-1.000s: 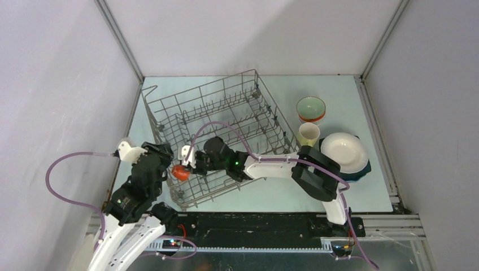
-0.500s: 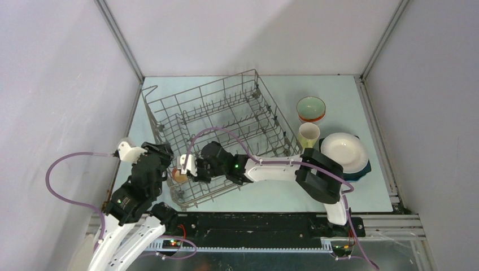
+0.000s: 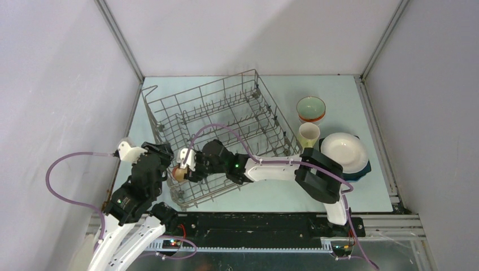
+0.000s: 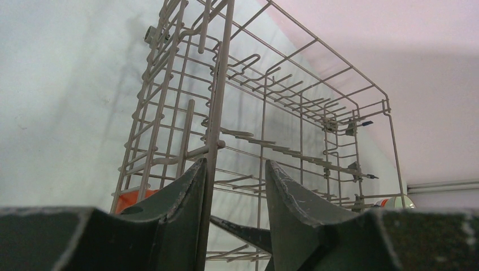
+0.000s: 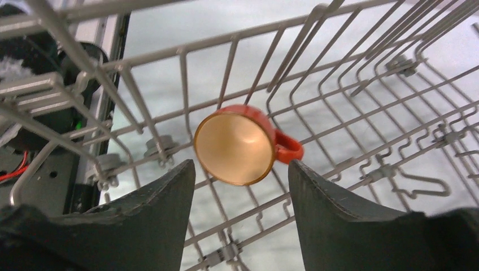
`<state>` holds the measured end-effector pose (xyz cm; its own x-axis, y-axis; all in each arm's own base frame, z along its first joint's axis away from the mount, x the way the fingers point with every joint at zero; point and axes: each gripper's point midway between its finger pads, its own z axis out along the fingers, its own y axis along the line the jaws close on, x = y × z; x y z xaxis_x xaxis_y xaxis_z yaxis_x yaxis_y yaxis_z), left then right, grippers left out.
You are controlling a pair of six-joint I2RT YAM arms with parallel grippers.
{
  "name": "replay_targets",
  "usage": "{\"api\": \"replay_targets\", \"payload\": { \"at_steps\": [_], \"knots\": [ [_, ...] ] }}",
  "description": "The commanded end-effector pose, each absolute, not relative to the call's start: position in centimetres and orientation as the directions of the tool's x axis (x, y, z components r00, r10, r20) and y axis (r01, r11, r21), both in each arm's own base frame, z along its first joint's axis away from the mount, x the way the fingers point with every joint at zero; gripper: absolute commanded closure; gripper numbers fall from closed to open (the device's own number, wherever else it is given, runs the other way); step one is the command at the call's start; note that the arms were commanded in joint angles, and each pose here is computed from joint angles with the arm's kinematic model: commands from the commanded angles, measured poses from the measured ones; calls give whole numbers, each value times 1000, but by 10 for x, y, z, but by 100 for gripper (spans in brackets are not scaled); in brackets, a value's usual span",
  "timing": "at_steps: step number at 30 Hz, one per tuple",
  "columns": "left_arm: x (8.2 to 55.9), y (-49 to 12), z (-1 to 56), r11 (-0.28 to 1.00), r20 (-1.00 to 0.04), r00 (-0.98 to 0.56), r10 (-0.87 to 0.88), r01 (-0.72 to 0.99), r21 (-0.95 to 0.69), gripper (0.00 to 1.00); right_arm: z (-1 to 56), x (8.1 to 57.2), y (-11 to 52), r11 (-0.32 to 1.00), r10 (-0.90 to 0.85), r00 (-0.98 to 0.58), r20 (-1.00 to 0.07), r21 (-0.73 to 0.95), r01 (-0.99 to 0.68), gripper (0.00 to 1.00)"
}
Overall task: Unload the mixed dishes from the dish rack
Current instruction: Pick up the cup from the dish rack.
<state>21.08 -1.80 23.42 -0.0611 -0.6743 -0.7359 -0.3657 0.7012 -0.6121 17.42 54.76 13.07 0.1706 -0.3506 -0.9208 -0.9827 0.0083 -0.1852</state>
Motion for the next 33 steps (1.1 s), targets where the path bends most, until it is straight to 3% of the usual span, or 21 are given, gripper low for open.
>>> {"api": "replay_targets", "payload": {
  "at_steps": [1, 5, 19, 23, 31, 33],
  "knots": [
    [201, -34, 191, 771, -744, -254, -618, -379, -511, 76, 151, 195, 565, 89, -245, 226, -943, -254, -963, 34],
    [203, -38, 189, 777, -742, -269, -614, -366, -511, 80, 143, 208, 576, 81, -255, 266, -930, -294, -952, 33],
    [203, -40, 188, 789, -747, -280, -603, -351, -505, 87, 106, 191, 574, -260, -319, 430, -845, -358, -897, 42],
    [204, -52, 193, 802, -744, -303, -595, -284, -526, 99, 103, 197, 568, -265, -353, 452, -819, -376, -888, 43],
    [205, -74, 216, 791, -746, -282, -604, -93, -605, 100, 93, 205, 569, -266, -402, 454, -795, -373, -889, 44],
    [204, -72, 216, 790, -747, -274, -606, -93, -606, 100, 88, 204, 570, -269, -409, 450, -794, -366, -891, 49]
  ]
}}
